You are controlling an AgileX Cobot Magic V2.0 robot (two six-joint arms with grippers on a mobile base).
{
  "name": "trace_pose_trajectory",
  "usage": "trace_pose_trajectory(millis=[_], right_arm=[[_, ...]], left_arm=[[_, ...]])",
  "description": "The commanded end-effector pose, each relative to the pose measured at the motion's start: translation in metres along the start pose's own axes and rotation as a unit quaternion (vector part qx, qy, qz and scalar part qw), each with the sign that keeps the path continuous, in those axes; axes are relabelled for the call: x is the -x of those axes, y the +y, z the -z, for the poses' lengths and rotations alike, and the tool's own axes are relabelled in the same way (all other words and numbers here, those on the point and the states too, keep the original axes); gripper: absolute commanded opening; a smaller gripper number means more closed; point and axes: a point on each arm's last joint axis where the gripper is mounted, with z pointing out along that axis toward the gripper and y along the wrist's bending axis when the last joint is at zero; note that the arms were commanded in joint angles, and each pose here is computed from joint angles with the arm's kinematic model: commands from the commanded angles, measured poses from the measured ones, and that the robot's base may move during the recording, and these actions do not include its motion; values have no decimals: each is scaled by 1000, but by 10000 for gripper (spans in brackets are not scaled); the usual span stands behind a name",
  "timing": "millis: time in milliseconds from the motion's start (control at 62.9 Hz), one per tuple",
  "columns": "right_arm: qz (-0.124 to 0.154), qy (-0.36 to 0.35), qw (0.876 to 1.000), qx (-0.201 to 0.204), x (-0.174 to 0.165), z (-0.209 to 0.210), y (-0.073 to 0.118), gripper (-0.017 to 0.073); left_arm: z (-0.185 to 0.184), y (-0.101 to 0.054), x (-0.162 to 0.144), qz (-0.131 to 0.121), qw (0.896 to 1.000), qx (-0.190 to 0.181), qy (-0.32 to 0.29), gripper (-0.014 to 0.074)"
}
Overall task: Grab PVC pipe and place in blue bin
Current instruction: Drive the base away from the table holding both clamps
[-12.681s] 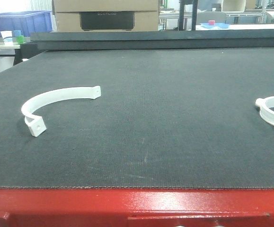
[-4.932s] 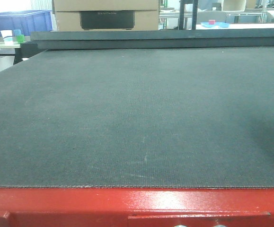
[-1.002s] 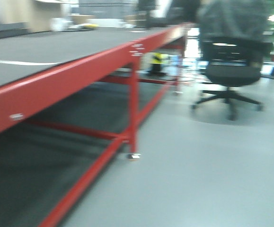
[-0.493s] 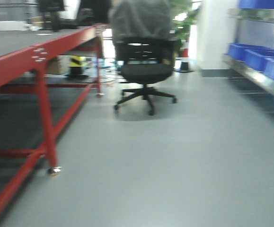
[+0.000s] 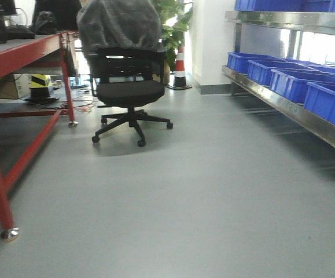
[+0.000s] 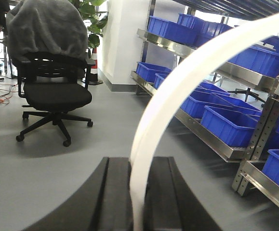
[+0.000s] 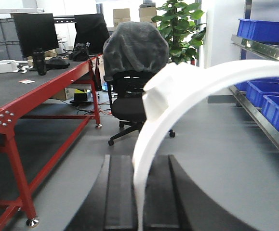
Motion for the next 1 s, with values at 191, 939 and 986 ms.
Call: trace_pose_trajectory(millis=[191, 939, 986], right_arm=[[7, -16, 1000, -2, 3, 0, 0, -168], [7, -17, 1000, -1, 3, 0, 0, -168], [7, -17, 1000, -1, 3, 0, 0, -168]], left_arm=[[1, 0, 3, 6, 1000, -2, -16, -111], [1, 0, 4, 6, 1000, -2, -17, -111], [1, 0, 4, 6, 1000, -2, -18, -111]])
